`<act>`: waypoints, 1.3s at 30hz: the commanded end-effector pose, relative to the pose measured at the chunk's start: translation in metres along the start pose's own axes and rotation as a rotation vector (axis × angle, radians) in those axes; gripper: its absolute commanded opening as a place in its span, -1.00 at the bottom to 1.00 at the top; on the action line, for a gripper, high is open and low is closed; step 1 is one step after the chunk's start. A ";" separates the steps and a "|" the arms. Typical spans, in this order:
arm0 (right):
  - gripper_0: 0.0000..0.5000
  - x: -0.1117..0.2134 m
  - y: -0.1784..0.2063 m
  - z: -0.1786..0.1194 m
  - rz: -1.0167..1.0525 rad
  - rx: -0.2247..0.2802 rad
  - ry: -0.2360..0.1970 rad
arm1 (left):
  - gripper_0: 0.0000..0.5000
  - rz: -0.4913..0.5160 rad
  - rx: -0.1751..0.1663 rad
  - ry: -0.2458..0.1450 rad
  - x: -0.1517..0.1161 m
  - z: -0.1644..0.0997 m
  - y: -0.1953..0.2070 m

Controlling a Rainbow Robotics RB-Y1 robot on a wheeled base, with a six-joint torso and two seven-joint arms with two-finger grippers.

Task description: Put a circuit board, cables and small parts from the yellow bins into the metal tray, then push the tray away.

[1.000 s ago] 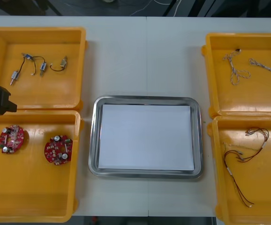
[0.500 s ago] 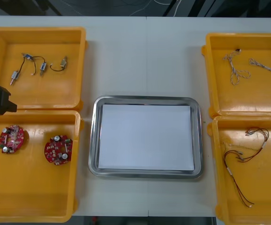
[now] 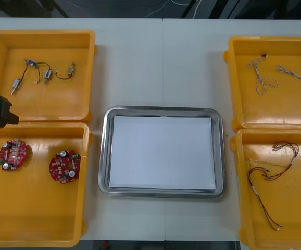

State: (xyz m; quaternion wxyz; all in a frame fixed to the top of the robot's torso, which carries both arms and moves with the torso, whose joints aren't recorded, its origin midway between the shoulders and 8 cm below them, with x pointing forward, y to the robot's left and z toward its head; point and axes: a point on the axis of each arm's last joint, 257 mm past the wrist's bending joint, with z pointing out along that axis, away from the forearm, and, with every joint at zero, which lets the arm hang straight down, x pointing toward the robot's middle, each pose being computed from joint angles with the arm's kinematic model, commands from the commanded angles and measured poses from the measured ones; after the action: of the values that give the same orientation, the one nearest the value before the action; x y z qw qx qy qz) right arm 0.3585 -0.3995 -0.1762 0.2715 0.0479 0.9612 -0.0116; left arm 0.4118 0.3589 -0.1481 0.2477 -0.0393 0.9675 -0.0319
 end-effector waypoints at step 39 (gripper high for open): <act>1.00 -0.010 -0.005 -0.008 -0.026 0.022 -0.016 | 1.00 -0.047 -0.011 -0.032 -0.009 -0.011 -0.005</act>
State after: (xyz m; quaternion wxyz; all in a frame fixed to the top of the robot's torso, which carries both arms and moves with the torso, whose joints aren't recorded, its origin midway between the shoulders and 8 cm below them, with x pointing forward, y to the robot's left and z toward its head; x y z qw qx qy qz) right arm 0.3585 -0.3995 -0.1762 0.2715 0.0479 0.9612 -0.0116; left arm 0.4118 0.3589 -0.1481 0.2477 -0.0393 0.9675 -0.0319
